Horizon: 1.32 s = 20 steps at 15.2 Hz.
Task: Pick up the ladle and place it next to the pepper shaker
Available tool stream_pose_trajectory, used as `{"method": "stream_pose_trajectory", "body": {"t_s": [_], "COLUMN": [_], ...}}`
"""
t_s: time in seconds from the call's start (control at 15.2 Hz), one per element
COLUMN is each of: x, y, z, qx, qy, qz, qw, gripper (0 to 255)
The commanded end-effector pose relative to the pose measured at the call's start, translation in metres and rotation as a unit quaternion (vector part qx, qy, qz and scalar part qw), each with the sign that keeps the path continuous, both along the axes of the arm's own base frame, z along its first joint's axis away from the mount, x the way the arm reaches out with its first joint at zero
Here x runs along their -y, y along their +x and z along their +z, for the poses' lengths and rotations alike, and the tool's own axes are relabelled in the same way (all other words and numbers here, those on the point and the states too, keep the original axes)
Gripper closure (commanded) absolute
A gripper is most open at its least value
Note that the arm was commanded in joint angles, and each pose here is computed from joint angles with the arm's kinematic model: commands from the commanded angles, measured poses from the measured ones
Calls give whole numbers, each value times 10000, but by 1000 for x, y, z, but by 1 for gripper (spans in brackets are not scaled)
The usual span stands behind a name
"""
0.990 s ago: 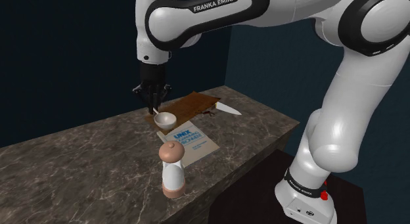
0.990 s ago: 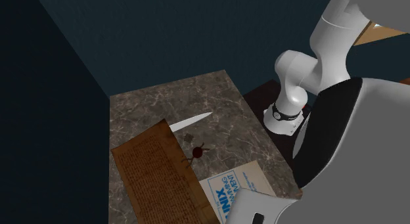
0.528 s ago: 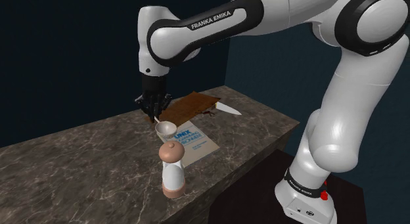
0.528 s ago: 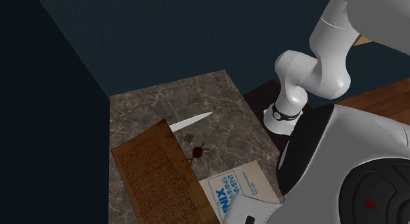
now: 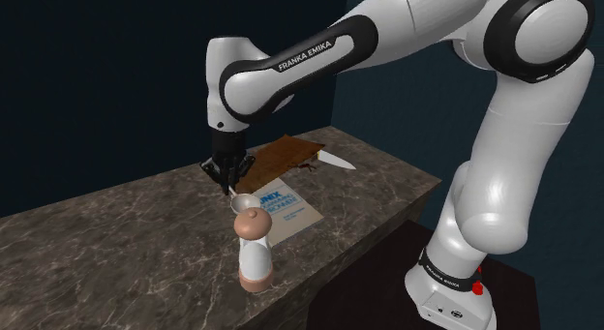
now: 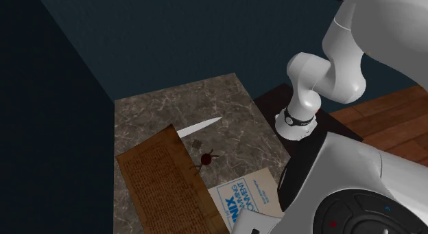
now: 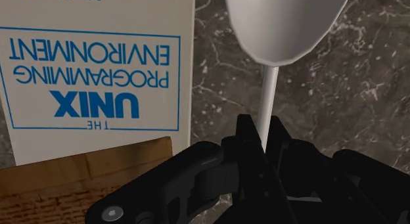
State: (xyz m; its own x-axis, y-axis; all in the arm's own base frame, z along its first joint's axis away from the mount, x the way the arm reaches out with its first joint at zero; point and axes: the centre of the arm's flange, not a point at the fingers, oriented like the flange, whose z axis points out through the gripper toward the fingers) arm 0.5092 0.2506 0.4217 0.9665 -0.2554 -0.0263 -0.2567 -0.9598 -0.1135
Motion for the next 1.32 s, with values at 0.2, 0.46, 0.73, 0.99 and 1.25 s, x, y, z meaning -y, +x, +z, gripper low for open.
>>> {"method": "stream_pose_trajectory", "body": {"t_s": [0.2, 0.46, 0.73, 0.99, 1.25], "x": [1, 1, 1, 1, 1], "y": [1, 1, 1, 1, 1], "z": [-26, -47, -69, -87, -87], "qx": [3, 3, 3, 3, 3], "qy": [1, 1, 1, 1, 1], "qz": [1, 1, 1, 1, 1], "qw": [10000, 10000, 10000, 10000, 10000], "gripper": [255, 255, 255, 255, 255]}}
